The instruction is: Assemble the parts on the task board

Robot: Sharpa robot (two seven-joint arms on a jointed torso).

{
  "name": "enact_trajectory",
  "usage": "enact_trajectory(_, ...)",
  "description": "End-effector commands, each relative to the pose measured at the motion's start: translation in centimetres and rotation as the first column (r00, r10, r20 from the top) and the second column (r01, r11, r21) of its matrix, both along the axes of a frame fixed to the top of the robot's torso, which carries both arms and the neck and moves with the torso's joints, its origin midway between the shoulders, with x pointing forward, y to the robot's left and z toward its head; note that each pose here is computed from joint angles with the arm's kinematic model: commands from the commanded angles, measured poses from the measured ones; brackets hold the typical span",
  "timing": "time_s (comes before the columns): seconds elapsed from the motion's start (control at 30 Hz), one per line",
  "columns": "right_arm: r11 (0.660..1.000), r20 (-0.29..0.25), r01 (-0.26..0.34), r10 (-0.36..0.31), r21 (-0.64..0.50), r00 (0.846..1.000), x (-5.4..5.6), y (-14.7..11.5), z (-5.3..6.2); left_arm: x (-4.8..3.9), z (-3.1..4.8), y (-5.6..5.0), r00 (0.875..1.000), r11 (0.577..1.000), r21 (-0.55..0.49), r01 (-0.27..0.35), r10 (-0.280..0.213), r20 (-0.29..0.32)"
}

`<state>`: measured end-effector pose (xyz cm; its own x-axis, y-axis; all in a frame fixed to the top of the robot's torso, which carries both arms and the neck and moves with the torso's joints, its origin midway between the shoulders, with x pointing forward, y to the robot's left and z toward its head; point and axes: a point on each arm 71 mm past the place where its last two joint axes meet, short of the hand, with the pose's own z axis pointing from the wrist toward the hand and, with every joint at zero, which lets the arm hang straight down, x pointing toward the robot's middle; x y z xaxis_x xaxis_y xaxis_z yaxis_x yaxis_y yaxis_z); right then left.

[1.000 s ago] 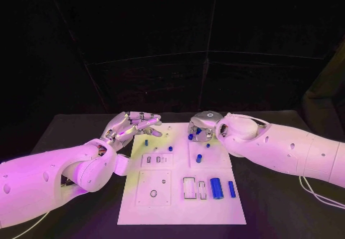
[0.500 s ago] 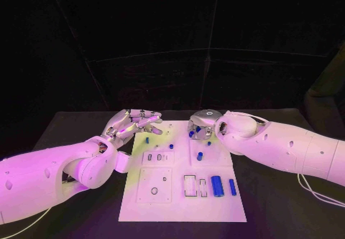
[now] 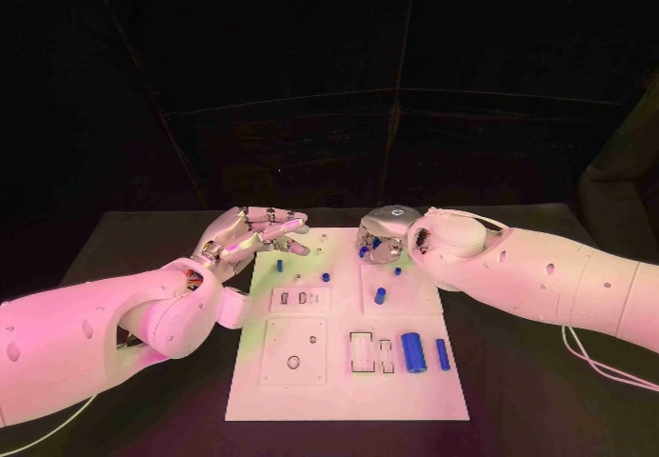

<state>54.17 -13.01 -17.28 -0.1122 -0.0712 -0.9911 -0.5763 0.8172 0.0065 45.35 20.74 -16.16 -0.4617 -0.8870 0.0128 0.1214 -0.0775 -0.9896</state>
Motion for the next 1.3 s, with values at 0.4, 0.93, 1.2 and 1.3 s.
enact_trajectory(0.4,0.987,0.134,-0.038,0.017,0.157,0.991,-0.6,0.4,1.7,0.54,0.13,0.8,1.0,1.0,-0.021,-0.006,0.006,-0.019)
enact_trajectory(0.93,0.984,0.161,-0.03,0.001,0.176,0.987,0.7,2.6,1.9,0.91,0.25,1.3,1.0,0.999,-0.032,-0.017,0.017,-0.019)
enact_trajectory(1.2,0.987,0.146,-0.031,0.008,0.159,0.989,1.3,4.2,1.7,1.03,0.21,1.4,1.0,0.999,-0.03,-0.02,0.019,-0.019)
enact_trajectory(1.3,0.988,0.138,-0.03,0.009,0.151,0.99,1.4,4.7,1.6,1.0,0.22,1.4,1.0,0.999,-0.03,-0.019,0.019,-0.019)
